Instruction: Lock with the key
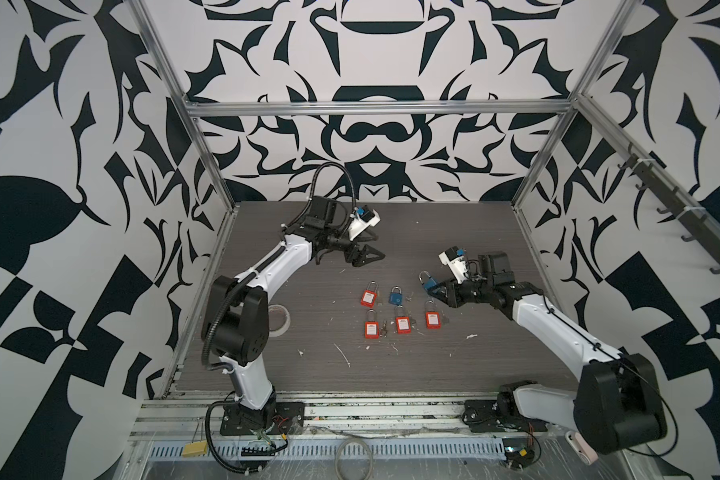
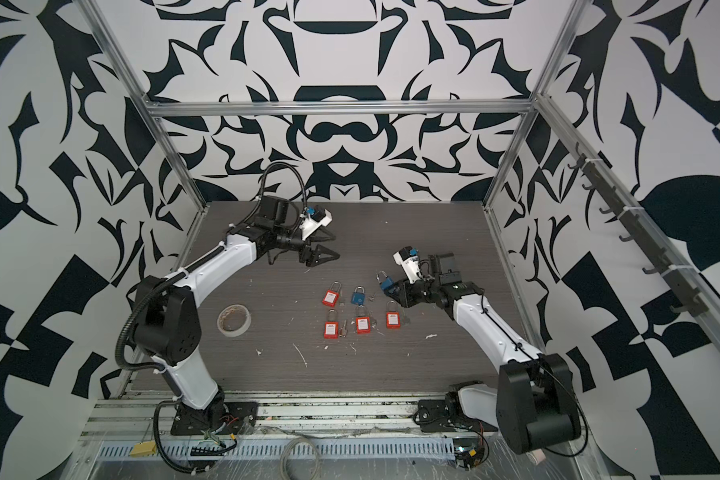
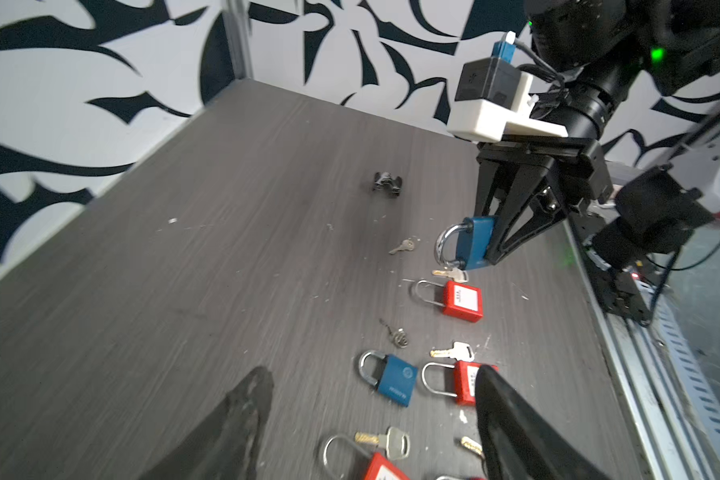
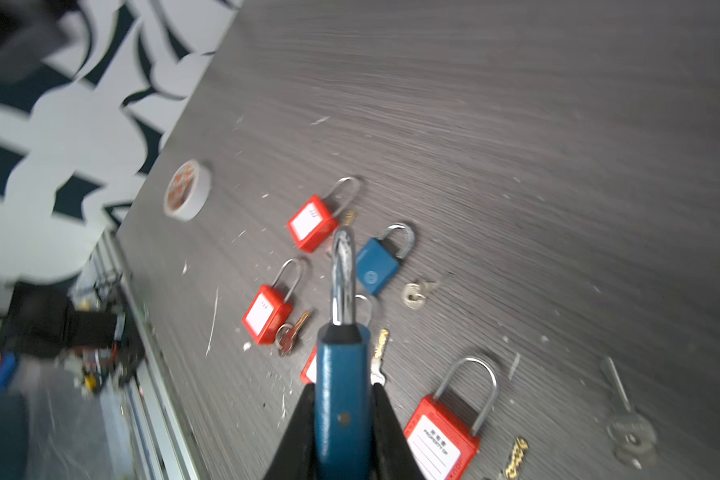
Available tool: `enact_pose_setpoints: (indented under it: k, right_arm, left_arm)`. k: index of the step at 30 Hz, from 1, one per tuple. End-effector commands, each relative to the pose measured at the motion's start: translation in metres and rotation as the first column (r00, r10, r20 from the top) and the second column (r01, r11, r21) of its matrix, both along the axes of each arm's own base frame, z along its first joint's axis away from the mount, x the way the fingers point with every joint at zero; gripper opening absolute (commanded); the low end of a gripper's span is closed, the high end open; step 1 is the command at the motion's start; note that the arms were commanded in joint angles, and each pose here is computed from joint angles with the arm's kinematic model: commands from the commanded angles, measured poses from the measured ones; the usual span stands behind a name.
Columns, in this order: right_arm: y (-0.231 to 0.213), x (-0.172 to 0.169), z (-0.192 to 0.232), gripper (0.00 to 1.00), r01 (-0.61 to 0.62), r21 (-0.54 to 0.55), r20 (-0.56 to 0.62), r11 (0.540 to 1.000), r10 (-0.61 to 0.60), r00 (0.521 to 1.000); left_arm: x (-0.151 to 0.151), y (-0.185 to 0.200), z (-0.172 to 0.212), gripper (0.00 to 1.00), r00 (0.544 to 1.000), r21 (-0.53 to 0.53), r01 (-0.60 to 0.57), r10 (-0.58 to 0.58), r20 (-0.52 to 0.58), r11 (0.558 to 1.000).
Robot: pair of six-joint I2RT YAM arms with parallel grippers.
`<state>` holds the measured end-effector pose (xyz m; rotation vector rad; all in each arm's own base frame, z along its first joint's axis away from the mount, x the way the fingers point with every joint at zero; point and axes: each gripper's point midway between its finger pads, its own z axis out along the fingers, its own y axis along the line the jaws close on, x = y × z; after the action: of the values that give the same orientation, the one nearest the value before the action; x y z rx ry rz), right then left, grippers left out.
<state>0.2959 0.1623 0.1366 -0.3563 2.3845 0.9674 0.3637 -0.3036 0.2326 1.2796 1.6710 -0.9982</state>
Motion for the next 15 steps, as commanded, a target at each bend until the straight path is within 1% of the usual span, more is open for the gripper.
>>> enact_pose_setpoints:
  k: [1,3,5,10,15]
  right_arm:
    - [-0.005,0.033,0.005,0.0,0.213,0.022,-0.099,0.977,-0.21,0.973]
    - [-0.008,0.039,-0.004,0.0,0.261,-0.003,-0.13,0.965,-0.26,0.957]
    - [-0.008,0.046,-0.011,0.0,0.306,-0.001,-0.161,0.952,-0.302,0.94]
    - [-0.002,0.06,-0.022,0.0,0.349,-0.032,-0.179,0.937,-0.349,0.92]
    - [0.002,0.071,-0.039,0.01,0.401,-0.034,-0.231,0.916,-0.397,0.888]
  left_arm:
    - [0.001,0.004,0.01,0.79,0.997,-0.033,-0.079,0.08,0.025,0.996]
    - [-0.008,0.01,0.003,0.79,0.996,-0.018,-0.089,0.089,0.017,0.996]
    - [-0.017,0.016,-0.004,0.79,0.994,-0.003,-0.105,0.105,0.01,0.994]
    - [-0.035,0.029,-0.019,0.8,0.99,0.026,-0.139,0.139,0.001,0.99]
    - [-0.042,0.037,-0.03,0.8,0.984,0.056,-0.175,0.176,-0.023,0.983]
